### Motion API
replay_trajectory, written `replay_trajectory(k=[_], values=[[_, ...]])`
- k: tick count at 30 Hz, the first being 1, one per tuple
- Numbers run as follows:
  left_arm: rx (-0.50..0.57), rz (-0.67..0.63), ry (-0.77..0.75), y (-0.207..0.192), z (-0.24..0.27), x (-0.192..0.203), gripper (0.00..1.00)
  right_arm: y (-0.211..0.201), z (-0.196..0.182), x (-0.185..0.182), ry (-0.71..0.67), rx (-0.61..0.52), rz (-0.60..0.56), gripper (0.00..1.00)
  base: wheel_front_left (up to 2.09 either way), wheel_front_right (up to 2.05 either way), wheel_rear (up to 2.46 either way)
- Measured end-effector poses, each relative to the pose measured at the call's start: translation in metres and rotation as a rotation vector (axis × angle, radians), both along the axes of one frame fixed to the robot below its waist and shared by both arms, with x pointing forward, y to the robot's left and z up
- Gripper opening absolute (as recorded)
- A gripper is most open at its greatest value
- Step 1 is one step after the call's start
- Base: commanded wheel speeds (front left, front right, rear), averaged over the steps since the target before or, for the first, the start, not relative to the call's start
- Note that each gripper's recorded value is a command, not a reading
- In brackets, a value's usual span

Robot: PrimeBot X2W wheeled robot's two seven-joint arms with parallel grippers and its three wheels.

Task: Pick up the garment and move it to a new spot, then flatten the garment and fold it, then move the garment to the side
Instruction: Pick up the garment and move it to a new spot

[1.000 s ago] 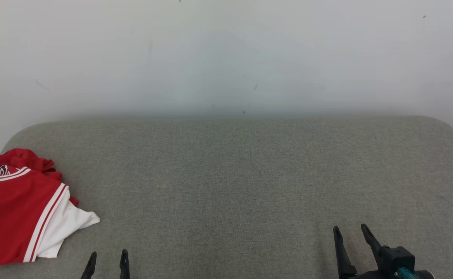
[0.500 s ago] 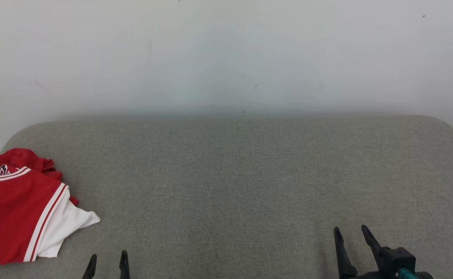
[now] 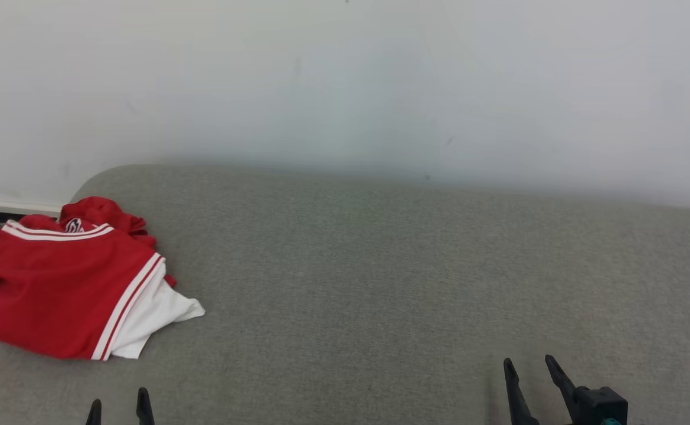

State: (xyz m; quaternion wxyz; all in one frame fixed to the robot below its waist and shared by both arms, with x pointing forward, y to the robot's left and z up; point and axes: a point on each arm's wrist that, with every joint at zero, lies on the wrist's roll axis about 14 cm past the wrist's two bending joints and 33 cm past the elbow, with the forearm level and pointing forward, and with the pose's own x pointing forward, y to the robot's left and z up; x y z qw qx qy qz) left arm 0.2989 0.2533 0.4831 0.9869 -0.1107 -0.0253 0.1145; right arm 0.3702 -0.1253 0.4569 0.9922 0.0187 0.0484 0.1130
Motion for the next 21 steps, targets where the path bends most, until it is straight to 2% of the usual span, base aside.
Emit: replay_trajectory(k=[11,21], values=[[0.043,0.215,0.015,0.054,-0.004,-0.068,1.00,0.066,-0.003,0.008,0.022,0.021,0.186,1.00,0.00,0.00,0.00],[0.052,0.420,0.012,0.092,-0.001,-0.127,1.00,0.143,0.008,0.016,-0.001,0.015,0.402,1.00,0.00,0.00,0.00]])
